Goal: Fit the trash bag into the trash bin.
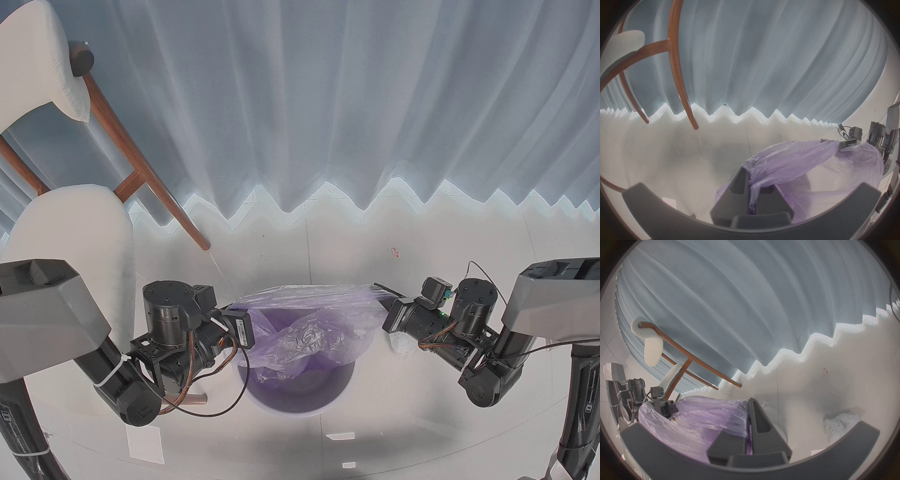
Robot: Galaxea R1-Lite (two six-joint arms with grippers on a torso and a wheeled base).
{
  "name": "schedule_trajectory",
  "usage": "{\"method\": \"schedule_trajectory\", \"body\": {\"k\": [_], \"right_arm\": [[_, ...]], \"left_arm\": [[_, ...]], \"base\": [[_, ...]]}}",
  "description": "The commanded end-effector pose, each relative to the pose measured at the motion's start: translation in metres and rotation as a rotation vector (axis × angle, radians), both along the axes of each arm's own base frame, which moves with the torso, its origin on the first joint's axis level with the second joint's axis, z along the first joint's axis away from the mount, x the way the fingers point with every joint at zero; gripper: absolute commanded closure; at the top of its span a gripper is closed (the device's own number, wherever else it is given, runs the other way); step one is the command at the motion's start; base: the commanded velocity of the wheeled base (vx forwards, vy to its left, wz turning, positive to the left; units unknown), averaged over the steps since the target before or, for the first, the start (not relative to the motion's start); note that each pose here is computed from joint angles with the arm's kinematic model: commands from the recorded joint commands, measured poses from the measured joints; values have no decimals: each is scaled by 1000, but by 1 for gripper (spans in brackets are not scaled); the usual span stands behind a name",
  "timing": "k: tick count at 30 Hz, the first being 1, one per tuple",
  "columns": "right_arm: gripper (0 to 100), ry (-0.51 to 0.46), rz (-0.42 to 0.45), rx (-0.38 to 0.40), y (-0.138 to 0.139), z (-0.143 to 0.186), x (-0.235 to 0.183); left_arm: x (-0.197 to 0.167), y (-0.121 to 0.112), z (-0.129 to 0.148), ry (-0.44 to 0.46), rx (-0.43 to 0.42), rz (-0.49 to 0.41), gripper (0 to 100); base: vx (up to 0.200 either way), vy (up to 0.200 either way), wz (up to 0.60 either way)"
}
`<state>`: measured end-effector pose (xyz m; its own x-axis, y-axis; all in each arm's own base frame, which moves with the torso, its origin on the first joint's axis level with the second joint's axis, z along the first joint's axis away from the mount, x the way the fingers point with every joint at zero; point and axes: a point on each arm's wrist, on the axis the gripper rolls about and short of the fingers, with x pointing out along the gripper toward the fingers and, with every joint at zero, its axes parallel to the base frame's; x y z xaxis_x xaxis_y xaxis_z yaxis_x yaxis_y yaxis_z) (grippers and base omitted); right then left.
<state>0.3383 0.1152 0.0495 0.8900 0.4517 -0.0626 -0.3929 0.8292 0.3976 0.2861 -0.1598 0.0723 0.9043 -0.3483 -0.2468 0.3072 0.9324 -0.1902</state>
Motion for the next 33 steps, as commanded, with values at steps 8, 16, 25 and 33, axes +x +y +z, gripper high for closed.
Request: {"method": "schedule_trajectory", "body": {"k": [8,16,25,33], "right_arm": [[100,-1,-55,111,1,-4,23],[100,-5,-112,148,-15,-21,50],[100,8,-110,217,-14,-20,53],[0,4,-86,270,-10,1,41]], "left_arm": [[8,-1,-7,18,-23,16,100],[18,0,-10,26,-44,37,100],[25,3,-14,33,-57,60,100],[23,3,-13,32,-58,55,100]], "base": [[0,0,0],[0,0,0],[0,0,0],[0,0,0]]}}
